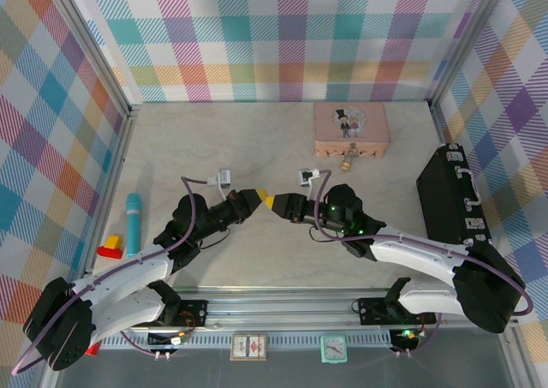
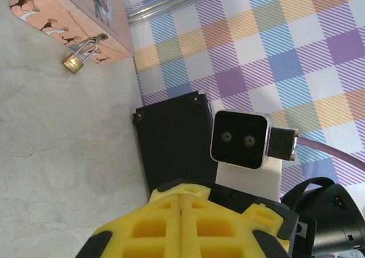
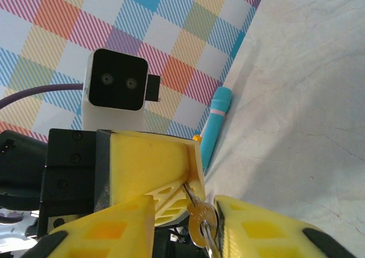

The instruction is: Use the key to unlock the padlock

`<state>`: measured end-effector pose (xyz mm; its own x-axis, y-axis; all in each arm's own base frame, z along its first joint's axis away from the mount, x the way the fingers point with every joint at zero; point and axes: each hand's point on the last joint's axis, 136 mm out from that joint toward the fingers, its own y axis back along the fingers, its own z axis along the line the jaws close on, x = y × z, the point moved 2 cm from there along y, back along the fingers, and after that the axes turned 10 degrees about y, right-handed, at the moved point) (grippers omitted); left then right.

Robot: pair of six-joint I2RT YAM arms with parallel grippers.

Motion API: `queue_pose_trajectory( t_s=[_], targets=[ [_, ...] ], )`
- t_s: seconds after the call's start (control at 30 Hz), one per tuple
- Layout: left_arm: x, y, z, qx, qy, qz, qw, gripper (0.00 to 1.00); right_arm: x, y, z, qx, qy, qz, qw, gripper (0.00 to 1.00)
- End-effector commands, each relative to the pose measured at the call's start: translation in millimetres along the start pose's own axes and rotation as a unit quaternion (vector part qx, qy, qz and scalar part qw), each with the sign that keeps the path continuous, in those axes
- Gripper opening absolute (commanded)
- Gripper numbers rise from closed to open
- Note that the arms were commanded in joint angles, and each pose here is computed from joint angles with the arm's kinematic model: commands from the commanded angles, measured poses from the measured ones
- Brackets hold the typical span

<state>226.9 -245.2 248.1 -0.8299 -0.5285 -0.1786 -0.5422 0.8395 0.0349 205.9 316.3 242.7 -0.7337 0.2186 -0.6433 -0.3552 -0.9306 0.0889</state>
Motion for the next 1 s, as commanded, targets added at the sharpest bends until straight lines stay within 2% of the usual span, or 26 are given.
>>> queue_pose_trajectory(
  t_s=[0.0,0.5,0.97],
  targets=[
    [-0.8,-1.0,-22.6,0.037,-0.011,0.000,0.999,0.00,-8.1,4.0,10.7,-0.025,0.019,-0.015,0.999,0.31],
    [-3.4,-0.1,-7.7,0.028,0.001,-0.017,0.999,0.00,-10.0,9.9,-0.1,-0.004,0.003,-0.026,1.000,0.19],
    [-1.8,-4.1,-3.8,0.027,0.000,-0.010,1.000,0.00,-14.1,9.7,7.1,-0.019,0.000,-0.026,0.999,0.11]
  ],
)
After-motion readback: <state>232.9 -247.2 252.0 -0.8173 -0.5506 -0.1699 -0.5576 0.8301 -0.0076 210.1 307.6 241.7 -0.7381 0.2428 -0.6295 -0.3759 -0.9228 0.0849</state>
